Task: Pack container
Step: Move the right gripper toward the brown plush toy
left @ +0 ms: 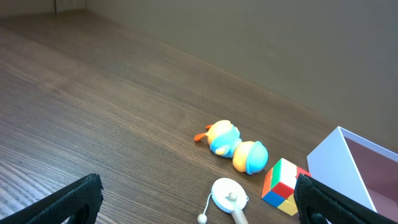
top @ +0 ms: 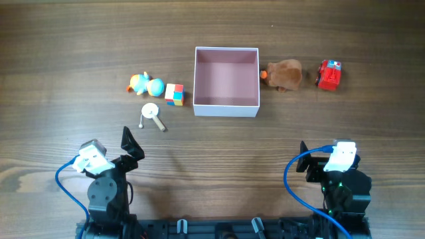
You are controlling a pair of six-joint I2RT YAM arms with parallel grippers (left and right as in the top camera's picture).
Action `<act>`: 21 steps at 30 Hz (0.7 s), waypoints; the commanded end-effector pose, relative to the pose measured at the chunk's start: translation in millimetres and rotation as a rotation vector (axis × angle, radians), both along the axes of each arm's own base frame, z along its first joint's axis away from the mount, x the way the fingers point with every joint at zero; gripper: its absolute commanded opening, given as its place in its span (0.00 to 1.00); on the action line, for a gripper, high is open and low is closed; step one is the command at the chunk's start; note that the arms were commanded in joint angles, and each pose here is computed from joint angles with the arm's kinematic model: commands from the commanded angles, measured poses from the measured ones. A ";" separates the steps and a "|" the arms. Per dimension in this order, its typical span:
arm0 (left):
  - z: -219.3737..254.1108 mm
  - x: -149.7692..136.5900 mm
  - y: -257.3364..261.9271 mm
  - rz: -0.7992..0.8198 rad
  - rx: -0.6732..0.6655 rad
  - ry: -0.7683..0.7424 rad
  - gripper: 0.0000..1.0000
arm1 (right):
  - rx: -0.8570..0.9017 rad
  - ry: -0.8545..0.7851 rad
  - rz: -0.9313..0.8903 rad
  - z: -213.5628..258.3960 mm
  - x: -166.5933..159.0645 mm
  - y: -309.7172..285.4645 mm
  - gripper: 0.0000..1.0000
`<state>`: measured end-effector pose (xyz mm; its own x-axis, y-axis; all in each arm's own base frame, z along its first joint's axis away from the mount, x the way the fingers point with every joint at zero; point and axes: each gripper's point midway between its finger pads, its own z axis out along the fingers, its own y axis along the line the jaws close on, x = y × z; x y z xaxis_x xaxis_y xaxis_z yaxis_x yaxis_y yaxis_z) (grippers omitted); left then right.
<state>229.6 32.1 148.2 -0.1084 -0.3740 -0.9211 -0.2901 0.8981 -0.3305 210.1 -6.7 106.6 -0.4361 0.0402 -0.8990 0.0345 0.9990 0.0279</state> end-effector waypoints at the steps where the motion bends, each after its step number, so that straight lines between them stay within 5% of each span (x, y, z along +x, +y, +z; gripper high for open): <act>1: -1.6 -0.1 0.7 0.005 0.007 -0.002 1.00 | -0.003 0.006 0.012 -4.0 -0.2 1.4 1.00; 5: -1.5 2.2 -9.8 -0.055 -0.007 -0.004 1.00 | 0.008 -0.024 0.021 2.5 3.0 3.5 1.00; 13: -18.2 0.7 -71.9 -0.407 -0.091 0.080 1.00 | 0.729 0.041 -0.005 12.4 -1.4 52.1 1.00; 16: -11.3 -2.1 -86.4 -0.489 -0.117 0.117 0.99 | 0.699 0.015 0.181 28.5 -3.8 74.7 1.00; 21: 40.6 9.4 -75.6 -0.422 -0.093 0.108 1.00 | 0.671 0.047 0.185 36.3 0.1 74.7 0.99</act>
<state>232.2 -41.9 140.8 -0.4017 -0.3625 -0.8410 0.0335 0.9119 -0.4091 210.8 60.4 130.9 -0.4938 0.5222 -0.6954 -0.0860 0.7664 0.6366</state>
